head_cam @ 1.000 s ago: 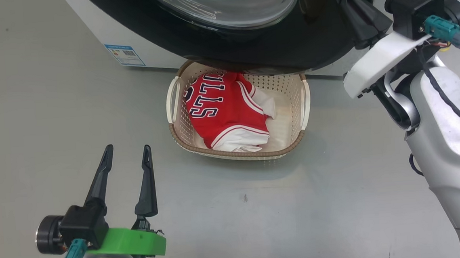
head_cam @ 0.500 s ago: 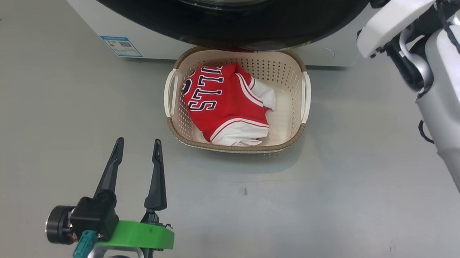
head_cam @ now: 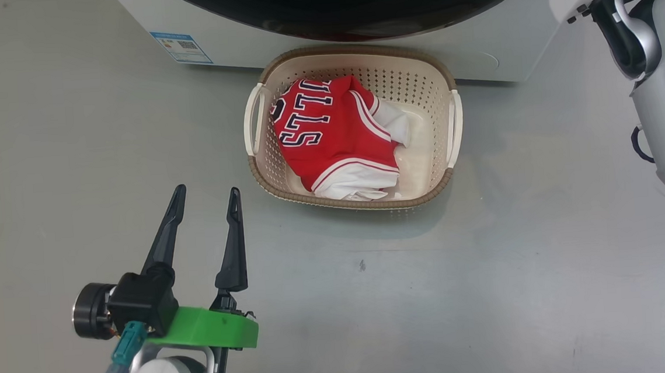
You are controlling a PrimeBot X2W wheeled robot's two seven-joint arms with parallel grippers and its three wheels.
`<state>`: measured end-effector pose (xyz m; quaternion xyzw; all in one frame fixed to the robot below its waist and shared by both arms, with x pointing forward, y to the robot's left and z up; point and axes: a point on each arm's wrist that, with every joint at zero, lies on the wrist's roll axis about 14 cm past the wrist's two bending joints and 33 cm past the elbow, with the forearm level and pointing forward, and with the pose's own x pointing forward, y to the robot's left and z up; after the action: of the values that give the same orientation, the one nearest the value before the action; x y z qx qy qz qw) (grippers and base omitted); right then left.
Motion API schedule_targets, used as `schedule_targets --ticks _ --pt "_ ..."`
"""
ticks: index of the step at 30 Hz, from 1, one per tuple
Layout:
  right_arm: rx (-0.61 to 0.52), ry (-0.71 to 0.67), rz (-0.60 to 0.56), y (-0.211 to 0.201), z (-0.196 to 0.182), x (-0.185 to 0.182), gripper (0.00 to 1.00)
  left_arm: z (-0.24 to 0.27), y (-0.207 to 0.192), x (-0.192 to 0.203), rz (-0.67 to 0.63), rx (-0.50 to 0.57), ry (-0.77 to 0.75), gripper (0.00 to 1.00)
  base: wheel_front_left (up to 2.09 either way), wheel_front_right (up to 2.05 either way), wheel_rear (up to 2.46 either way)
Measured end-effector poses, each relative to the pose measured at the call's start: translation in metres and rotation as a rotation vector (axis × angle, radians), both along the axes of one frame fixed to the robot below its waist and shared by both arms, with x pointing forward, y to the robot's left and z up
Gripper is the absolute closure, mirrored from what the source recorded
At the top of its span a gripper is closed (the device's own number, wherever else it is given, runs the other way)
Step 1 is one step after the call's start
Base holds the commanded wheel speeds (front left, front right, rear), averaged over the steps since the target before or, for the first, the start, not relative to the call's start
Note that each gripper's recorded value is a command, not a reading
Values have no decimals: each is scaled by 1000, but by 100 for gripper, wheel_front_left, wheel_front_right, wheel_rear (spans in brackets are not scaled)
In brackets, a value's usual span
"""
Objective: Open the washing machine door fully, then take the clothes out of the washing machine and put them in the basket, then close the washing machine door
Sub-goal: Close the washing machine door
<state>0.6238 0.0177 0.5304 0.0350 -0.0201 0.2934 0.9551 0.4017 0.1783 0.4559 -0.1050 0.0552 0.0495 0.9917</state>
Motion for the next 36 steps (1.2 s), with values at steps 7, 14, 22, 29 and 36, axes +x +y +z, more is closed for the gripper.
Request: schedule_targets --ticks 7,14,22,29,36 --pt "2 4 -16 -3 -4 7 100 -1 1 0 6 2 1 0 0 0 0" --pt "-11 2 -10 0 -8 8 100 -2 2 1 9 5 1 0 0 0 0" --pt "-22 -8 1 2 -12 3 100 -1 2 1 9 2 -6 0 0 0 0" --pt "-11 5 5 -4 -25 -16 100 -1 -1 2 -1 -2 -11 0 0 0 0" --pt "8 77 -22 -20 -50 -44 100 5 -2 3 -8 -2 -30 0 0 0 0"
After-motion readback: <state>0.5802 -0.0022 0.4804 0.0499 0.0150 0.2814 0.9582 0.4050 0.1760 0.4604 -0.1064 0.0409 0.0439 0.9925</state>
